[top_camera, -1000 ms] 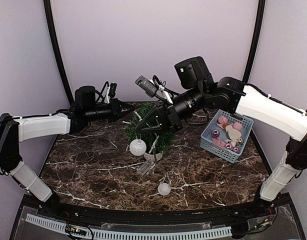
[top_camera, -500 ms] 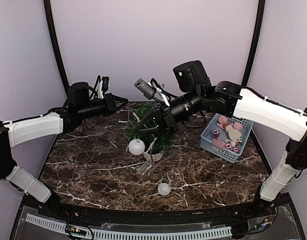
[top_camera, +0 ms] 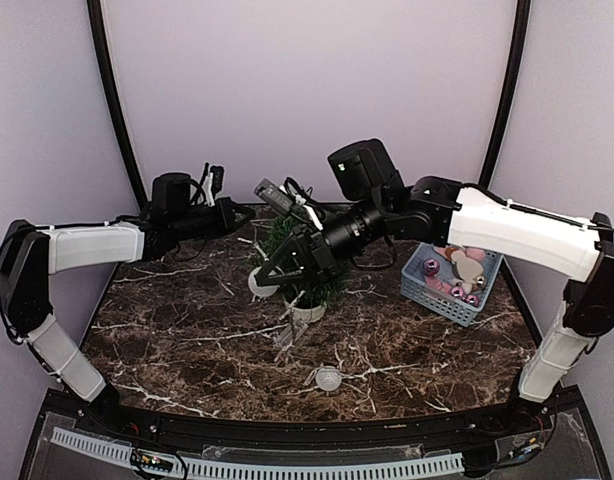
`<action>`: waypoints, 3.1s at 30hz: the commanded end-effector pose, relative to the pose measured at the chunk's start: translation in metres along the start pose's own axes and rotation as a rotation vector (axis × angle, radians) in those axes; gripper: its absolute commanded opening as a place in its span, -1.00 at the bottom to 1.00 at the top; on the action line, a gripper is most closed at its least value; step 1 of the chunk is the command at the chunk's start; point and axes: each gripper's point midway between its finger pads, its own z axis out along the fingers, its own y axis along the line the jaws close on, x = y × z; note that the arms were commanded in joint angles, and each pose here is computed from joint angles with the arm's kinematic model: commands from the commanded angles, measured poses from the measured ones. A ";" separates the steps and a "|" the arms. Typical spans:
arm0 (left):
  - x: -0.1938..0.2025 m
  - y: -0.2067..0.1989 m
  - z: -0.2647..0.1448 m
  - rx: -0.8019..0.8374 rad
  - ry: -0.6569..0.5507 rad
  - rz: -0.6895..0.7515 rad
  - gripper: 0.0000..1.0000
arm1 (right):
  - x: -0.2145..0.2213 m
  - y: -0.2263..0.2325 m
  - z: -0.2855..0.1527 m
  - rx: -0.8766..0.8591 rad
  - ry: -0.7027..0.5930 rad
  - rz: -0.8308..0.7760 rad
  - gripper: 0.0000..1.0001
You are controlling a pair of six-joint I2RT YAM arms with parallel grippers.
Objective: Decorate the small christmas tree
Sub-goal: Wrap the side of the string light in the gap of the branches.
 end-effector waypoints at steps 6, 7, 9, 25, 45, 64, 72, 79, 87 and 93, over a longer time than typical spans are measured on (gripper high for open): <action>-0.001 0.019 0.001 -0.043 -0.004 0.025 -1.00 | 0.001 0.004 0.009 -0.030 -0.011 -0.009 -1.00; 0.001 0.018 -0.001 -0.042 0.001 0.026 -1.00 | 0.001 0.005 0.009 -0.029 -0.010 -0.009 -1.00; 0.007 0.019 -0.003 -0.044 0.022 0.030 -1.00 | 0.001 0.006 0.007 -0.029 -0.010 -0.009 -1.00; 0.036 0.003 -0.023 0.038 0.090 -0.018 -1.00 | 0.012 0.006 -0.001 0.018 -0.017 0.014 -1.00; 0.069 -0.022 -0.019 0.004 0.151 0.007 -1.00 | 0.018 0.004 -0.039 0.221 -0.086 0.042 -1.00; 0.046 -0.036 -0.057 -0.066 0.054 0.197 0.07 | 0.043 -0.013 -0.075 0.415 -0.069 0.098 -1.00; 0.024 -0.035 -0.092 -0.174 -0.039 0.302 0.34 | 0.063 -0.017 -0.064 0.374 -0.036 0.136 -1.00; 0.022 -0.058 -0.108 -0.085 -0.052 0.437 0.36 | 0.069 -0.017 -0.075 0.418 -0.037 0.151 -1.00; 0.032 -0.129 -0.126 0.256 -0.096 0.566 0.28 | 0.087 -0.038 -0.090 0.518 -0.050 0.182 -1.00; 0.062 -0.148 -0.114 0.326 -0.058 0.600 0.17 | 0.099 -0.055 -0.092 0.527 -0.060 0.230 -1.00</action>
